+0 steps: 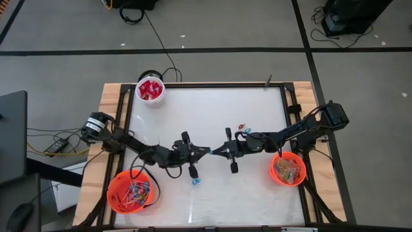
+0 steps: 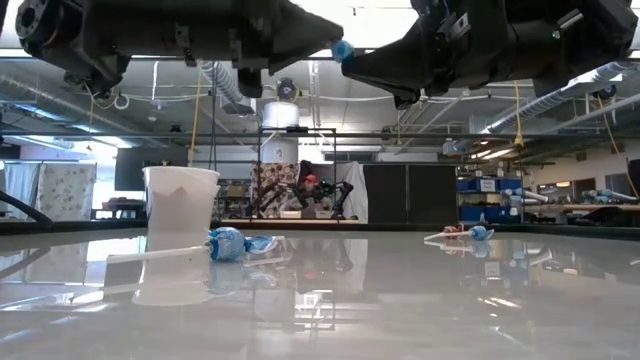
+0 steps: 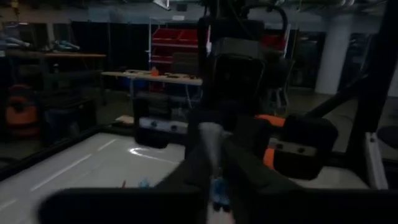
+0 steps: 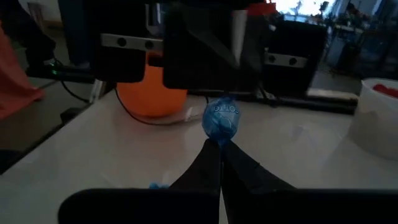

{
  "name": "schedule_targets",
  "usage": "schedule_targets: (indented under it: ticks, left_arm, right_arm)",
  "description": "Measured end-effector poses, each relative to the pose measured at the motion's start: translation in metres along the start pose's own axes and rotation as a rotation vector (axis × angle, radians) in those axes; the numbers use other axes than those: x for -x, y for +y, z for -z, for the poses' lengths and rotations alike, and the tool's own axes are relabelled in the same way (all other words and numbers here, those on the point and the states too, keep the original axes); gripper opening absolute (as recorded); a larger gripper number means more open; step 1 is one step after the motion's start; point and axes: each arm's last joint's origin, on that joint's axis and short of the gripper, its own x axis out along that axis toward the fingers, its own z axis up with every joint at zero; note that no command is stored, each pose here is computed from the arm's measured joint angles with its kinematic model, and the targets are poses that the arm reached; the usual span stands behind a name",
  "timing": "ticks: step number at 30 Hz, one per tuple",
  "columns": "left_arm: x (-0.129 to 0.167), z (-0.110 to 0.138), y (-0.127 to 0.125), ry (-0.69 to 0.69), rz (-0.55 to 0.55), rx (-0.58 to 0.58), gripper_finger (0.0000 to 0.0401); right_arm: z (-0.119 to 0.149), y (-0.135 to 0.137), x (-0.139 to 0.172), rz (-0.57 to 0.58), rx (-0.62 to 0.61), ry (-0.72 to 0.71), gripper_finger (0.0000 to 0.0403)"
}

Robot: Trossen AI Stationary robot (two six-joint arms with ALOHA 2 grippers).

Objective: Sort candy by brand, put in halloween buckets
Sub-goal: Put the blue sucker into the left orange bucket

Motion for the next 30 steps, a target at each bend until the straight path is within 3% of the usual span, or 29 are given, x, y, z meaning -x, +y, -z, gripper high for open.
schedule_targets:
  ticks: [2,13,17,22,25,30]
  left_arm:
    - [0.003,0.004,0.002,0.013,-0.023,-0.007,0.0016]
    - [0.008,0.008,0.006,0.025,-0.062,-0.043,0.0007]
    - [0.010,0.003,0.007,0.004,-0.096,-0.029,0.0005]
    - [0.020,0.001,0.000,0.059,-0.238,-0.089,0.0005]
    - [0.027,-0.003,-0.008,0.095,-0.275,-0.134,0.0005]
    - [0.037,-0.026,-0.018,0.129,-0.302,-0.138,0.0006]
  right_arm:
    - [0.002,0.000,0.000,0.008,-0.001,0.018,0.0009]
    - [0.003,-0.001,0.000,0.070,0.002,0.038,0.0013]
    - [0.014,-0.004,0.002,0.228,0.020,0.155,0.0048]
    - [0.041,-0.023,0.014,0.563,-0.014,0.427,0.0121]
    - [0.053,-0.037,0.022,0.621,-0.075,0.547,0.0148]
    - [0.056,-0.061,0.033,0.652,-0.192,0.630,0.0152]
